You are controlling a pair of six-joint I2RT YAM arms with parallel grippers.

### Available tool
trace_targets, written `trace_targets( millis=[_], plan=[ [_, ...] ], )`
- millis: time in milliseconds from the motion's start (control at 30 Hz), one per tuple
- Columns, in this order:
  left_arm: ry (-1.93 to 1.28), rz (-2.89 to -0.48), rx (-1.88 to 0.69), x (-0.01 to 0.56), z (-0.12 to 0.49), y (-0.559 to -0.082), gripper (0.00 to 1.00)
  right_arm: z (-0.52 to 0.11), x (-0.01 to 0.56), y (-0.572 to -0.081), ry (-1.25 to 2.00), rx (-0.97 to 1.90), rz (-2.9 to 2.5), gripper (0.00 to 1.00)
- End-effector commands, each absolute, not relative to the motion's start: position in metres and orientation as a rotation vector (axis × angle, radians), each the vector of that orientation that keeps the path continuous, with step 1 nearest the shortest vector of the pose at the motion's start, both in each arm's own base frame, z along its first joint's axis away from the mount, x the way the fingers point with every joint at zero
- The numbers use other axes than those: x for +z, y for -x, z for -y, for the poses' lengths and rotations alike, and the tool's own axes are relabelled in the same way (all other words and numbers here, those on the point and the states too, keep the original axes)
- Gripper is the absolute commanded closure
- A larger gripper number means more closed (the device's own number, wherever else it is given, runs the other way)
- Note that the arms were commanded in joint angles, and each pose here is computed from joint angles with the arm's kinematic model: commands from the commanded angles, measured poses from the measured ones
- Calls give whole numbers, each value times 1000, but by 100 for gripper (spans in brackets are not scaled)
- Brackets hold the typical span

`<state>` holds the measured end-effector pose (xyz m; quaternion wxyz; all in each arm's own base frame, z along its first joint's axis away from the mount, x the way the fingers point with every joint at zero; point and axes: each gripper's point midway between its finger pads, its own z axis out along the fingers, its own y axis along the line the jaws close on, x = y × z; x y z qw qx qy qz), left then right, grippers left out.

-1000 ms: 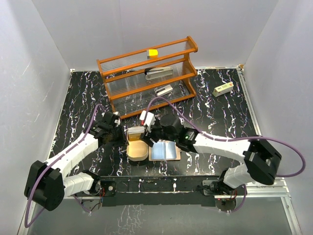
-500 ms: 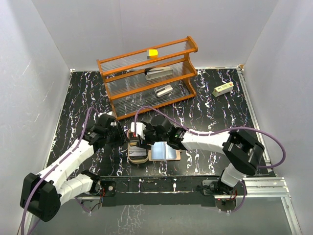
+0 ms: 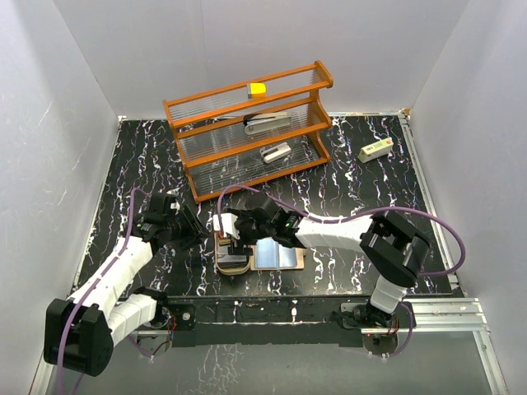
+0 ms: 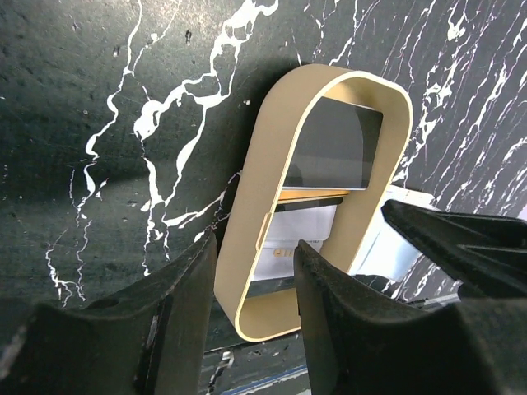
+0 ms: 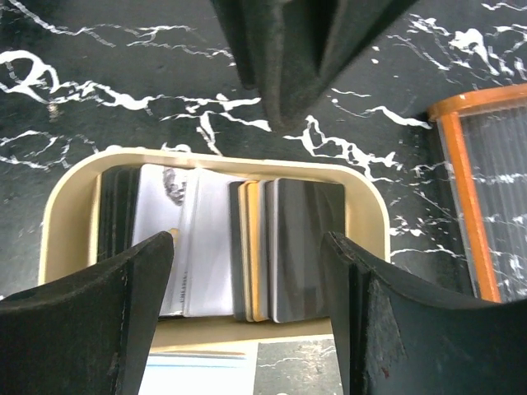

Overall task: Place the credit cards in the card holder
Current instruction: Pick up the credit card from the storage box.

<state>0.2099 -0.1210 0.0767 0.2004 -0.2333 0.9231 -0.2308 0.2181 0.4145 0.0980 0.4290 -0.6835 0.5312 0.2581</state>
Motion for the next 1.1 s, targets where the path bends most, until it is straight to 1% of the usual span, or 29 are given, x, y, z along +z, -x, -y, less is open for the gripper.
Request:
trace_targets(
  millis=[0, 100, 233, 333, 367, 467, 500, 600, 733, 800, 1067],
  plan=[
    [675, -2583, -791, 78, 133, -207, 59, -419, 113, -198, 1784, 697, -1203, 29],
    [689, -2586, -828, 75, 136, -207, 59, -413, 99, -192, 1835, 669, -1232, 28],
    [711, -2603, -857, 67, 137, -204, 59, -413, 87, -189, 1847, 636, -1274, 22],
    [721, -2612, -870, 61, 138, -203, 59, -413, 80, -187, 1850, 618, -1287, 21],
    [718, -2614, -879, 60, 140, -202, 59, -414, 80, -185, 1848, 633, -1284, 20],
    [711, -2604, -902, 60, 142, -203, 59, -415, 78, -179, 1852, 656, -1284, 9],
    [707, -2600, -906, 60, 142, -204, 59, -415, 74, -178, 1853, 646, -1297, 8],
    [704, -2601, -912, 59, 143, -204, 59, -415, 62, -179, 1862, 591, -1329, 8],
    [700, -2616, -901, 54, 142, -202, 59, -415, 64, -194, 1793, 492, -1356, 8],
    [692, -2626, -892, 51, 141, -201, 60, -415, 52, -196, 1810, 472, -1374, 8],
    [668, -2666, -865, 42, 139, -196, 66, -419, 45, -205, 1910, 399, -1329, 9]
  ],
)
